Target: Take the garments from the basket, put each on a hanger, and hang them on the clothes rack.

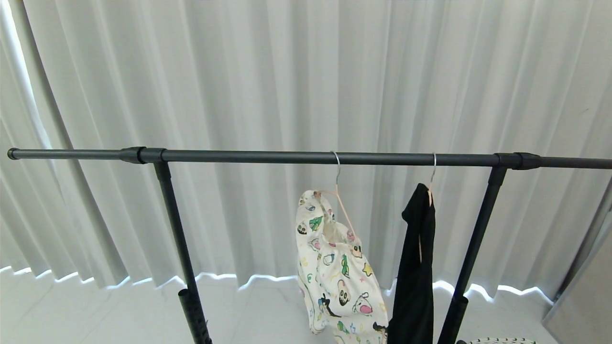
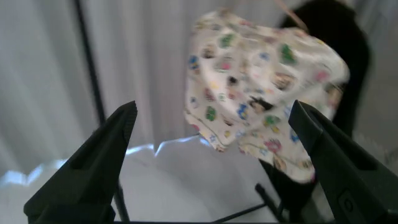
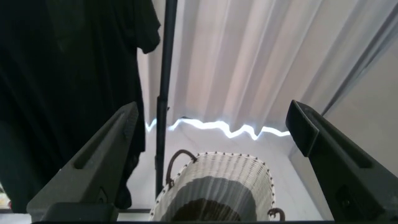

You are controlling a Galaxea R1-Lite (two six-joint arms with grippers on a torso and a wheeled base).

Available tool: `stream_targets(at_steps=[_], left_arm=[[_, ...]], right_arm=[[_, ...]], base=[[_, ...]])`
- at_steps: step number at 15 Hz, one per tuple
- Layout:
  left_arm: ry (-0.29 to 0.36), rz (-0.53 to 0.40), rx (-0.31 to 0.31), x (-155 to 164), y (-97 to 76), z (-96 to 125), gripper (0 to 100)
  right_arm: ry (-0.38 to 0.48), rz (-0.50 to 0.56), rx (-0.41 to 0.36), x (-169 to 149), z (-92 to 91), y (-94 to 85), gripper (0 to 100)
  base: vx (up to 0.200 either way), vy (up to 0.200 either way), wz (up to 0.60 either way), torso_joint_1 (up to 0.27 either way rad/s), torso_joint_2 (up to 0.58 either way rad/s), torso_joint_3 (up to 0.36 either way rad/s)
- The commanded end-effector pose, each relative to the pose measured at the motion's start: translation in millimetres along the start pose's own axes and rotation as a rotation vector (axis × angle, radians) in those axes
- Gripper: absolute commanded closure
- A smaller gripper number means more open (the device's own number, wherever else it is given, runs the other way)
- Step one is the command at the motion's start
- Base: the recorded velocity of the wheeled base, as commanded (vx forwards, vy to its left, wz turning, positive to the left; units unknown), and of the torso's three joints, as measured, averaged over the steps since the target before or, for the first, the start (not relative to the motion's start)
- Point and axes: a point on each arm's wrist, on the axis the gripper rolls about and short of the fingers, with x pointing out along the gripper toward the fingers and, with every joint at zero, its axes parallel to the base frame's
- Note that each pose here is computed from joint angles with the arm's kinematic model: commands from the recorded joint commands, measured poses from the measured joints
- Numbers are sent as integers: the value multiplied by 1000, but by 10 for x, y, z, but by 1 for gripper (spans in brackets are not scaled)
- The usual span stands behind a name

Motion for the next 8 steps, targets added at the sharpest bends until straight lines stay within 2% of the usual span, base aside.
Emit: stream_targets(at_steps=[1, 3, 4, 5, 6, 7, 8], left_arm=[[-1, 44, 2, 0, -11, -1, 0], [74, 103, -9, 64, -11, 15, 0], [96, 178, -16, 88, -18, 20, 0], [150, 321, -43, 142, -16, 28, 0], [192, 369, -52, 179, -5, 30, 0], [196, 337, -2, 178, -8, 27, 0], [155, 312, 52, 143, -28, -3, 0]], right_arm=[[-10, 1, 1, -8, -3, 0, 0], [-10, 1, 1, -8, -3, 0, 0], [-10, 1, 2, -8, -3, 0, 0], [-4, 2, 1, -3, -1, 0, 0], [6, 1, 2, 5, 3, 0, 0], [-5, 0, 1, -4, -2, 0, 0], [-9, -4, 5, -8, -8, -1, 0]], base=[[0, 0, 0, 0, 0, 0], [0, 0, 0, 0, 0, 0], [0, 0, 0, 0, 0, 0], [0, 0, 0, 0, 0, 0], [0, 0, 0, 0, 0, 0], [0, 0, 0, 0, 0, 0], [0, 0, 0, 0, 0, 0]])
